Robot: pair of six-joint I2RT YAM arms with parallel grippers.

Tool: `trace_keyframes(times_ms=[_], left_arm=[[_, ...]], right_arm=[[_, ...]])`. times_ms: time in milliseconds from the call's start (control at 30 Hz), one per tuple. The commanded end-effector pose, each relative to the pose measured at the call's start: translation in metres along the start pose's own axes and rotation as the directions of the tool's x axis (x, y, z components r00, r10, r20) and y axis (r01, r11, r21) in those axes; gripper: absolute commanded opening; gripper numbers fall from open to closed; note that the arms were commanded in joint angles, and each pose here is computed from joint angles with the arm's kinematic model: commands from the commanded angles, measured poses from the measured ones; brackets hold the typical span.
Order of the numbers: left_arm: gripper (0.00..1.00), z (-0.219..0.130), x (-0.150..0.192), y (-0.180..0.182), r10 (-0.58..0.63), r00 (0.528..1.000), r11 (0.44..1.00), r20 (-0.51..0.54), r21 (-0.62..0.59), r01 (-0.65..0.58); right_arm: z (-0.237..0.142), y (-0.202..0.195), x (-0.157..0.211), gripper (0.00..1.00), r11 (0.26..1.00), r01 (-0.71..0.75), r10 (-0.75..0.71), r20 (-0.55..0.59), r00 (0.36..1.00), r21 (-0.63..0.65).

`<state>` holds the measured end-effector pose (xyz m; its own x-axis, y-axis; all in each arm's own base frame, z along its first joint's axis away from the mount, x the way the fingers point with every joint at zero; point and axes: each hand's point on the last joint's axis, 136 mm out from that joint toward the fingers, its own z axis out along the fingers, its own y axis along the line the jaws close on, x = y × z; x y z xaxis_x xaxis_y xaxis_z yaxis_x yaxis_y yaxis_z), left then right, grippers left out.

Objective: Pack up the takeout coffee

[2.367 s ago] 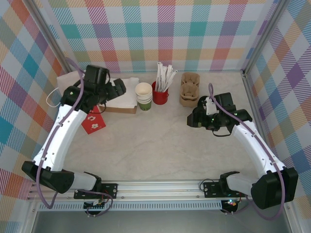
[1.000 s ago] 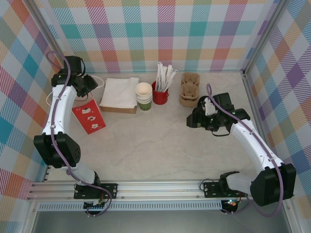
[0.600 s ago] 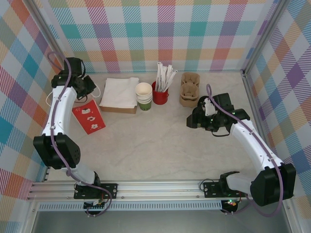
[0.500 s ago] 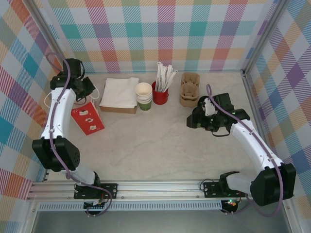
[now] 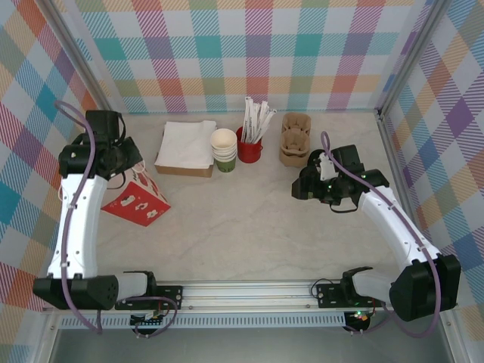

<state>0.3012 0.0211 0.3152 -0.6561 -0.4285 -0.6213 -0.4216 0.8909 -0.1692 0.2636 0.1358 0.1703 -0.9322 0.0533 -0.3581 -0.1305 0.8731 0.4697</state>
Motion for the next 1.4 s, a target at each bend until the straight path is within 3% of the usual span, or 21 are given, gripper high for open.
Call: trace_keyframes(times_ms=[0,267,467,967,1367], left_arm=[[0.00,-0.020,0.025,0.004,0.053,0.998,0.998,-0.033,-0.020,-0.053],[0.00,-0.056,0.061,-0.032,0.169,0.984,0.983,-0.058,0.086,-0.163],[0.00,-0.078,0.072,-0.068,0.243,0.970,0.957,-0.002,0.163,-0.239],[0.00,-0.127,0.113,-0.187,0.478,0.875,0.815,0.080,0.331,-0.476],[0.00,-0.098,0.163,-0.249,0.574,0.818,0.732,0.039,0.424,-0.534]], right_arm=[[-0.006,0.003,-0.010,0.91,1.000,-0.007,0.006,0.019,1.000,0.010],[-0.012,-0.003,-0.022,0.92,0.998,-0.014,0.011,0.044,0.999,0.069],[-0.016,0.000,-0.032,0.92,0.996,-0.068,0.063,0.082,0.995,0.065],[-0.029,-0.013,-0.045,0.92,0.983,-0.084,0.062,0.134,0.989,0.164],[-0.039,-0.024,-0.044,0.93,0.974,-0.079,0.048,0.145,0.988,0.213]])
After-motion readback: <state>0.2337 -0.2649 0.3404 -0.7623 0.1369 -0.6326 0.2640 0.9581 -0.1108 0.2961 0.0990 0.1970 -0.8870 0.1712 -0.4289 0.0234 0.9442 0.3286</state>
